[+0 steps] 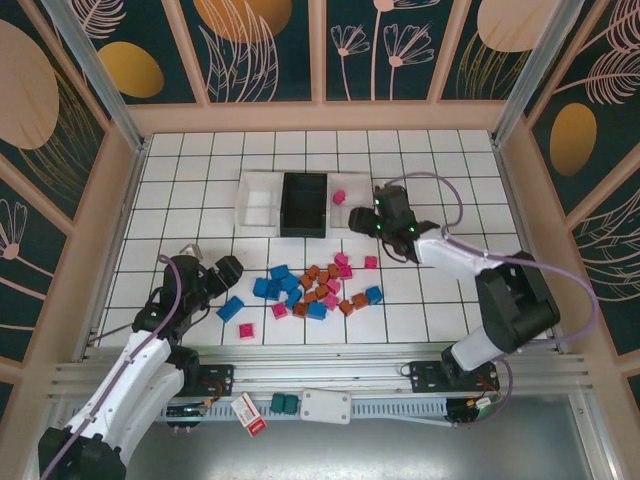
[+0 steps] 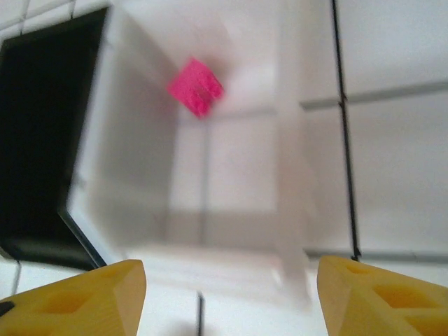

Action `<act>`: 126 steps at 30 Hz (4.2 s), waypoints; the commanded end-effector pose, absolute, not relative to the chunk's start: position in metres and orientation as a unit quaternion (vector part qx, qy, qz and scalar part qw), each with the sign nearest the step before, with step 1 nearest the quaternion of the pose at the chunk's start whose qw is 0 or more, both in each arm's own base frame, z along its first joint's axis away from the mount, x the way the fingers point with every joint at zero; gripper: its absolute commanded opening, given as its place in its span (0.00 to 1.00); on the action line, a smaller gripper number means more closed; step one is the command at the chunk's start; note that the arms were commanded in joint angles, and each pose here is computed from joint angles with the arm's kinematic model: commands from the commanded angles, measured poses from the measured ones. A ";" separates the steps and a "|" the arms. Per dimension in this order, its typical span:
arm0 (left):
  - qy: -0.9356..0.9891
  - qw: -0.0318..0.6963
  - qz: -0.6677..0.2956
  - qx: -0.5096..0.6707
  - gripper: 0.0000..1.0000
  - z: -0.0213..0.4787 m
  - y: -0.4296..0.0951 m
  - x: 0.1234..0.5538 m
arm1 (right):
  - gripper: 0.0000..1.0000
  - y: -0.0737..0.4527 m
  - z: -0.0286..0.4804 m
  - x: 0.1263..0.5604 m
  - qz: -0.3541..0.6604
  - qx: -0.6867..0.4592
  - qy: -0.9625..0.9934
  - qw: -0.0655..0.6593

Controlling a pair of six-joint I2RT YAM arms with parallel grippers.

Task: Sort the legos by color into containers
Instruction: Place the lego in the container, then pick up the lego from the center of the table, then place the lego in the container, then pick up the lego from the middle-left of the table, then place the lego in the container.

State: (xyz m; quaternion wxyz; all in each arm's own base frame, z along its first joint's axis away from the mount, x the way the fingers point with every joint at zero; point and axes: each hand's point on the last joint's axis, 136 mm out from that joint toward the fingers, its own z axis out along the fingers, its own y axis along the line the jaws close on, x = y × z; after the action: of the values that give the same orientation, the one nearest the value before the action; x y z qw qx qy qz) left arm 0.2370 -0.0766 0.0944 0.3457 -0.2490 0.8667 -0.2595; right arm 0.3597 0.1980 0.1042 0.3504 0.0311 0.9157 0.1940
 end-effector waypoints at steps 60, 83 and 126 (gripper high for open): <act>0.902 0.286 -0.163 -0.281 0.92 0.073 -0.070 0.230 | 0.66 0.246 0.148 0.437 0.258 0.034 0.862 0.435; 0.946 0.299 -0.105 -0.071 0.68 0.061 -0.156 0.241 | 0.66 0.220 0.126 0.405 0.261 0.051 0.871 0.414; 0.892 0.416 -0.084 -0.157 0.26 0.148 -0.114 0.342 | 0.67 0.217 0.143 0.392 0.276 0.061 0.864 0.417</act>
State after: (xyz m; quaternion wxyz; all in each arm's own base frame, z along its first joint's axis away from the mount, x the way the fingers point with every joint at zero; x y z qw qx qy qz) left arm 0.3134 -0.1183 0.1162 0.3727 -0.1555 0.9115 -0.0781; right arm 0.3994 0.2179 0.1421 0.4235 0.0568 0.8624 0.2714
